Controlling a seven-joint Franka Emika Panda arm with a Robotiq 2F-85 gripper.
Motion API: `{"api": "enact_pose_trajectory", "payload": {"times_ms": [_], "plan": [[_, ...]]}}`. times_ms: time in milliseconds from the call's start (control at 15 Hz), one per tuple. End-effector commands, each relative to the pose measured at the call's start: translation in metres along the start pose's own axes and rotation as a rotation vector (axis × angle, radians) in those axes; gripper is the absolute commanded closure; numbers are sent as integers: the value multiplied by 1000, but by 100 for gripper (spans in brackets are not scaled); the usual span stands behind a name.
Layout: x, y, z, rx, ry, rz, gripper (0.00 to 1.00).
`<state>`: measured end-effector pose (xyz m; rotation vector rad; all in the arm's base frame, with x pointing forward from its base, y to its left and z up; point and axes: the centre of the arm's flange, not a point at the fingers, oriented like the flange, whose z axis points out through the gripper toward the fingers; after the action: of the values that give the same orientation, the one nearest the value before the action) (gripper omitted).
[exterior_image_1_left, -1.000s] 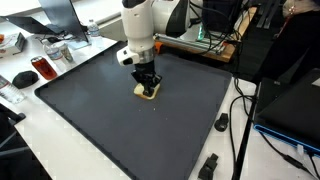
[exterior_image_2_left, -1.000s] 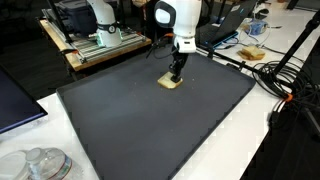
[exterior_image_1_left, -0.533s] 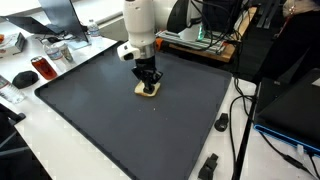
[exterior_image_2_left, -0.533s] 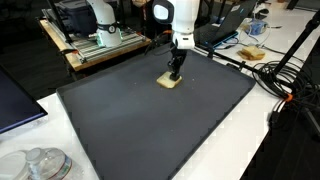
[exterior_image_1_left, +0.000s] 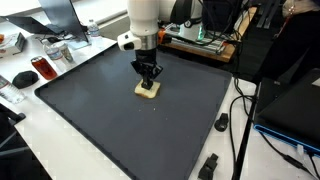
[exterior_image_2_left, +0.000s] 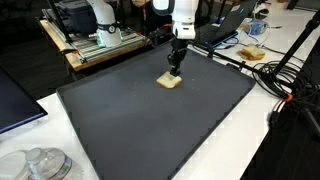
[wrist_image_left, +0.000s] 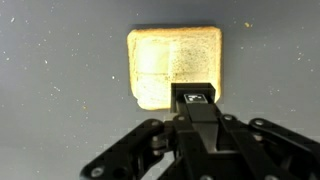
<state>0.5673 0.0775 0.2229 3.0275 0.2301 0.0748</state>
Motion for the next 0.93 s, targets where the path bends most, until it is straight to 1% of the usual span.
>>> {"api": "enact_pose_trajectory", "payload": {"times_ms": [0,400,867], "plan": [[-2,-19,-12,-104,12,24,95],[11,-52,-10,-240,0,38,95],[29,-88,5,-342,-65,16,95]]}}
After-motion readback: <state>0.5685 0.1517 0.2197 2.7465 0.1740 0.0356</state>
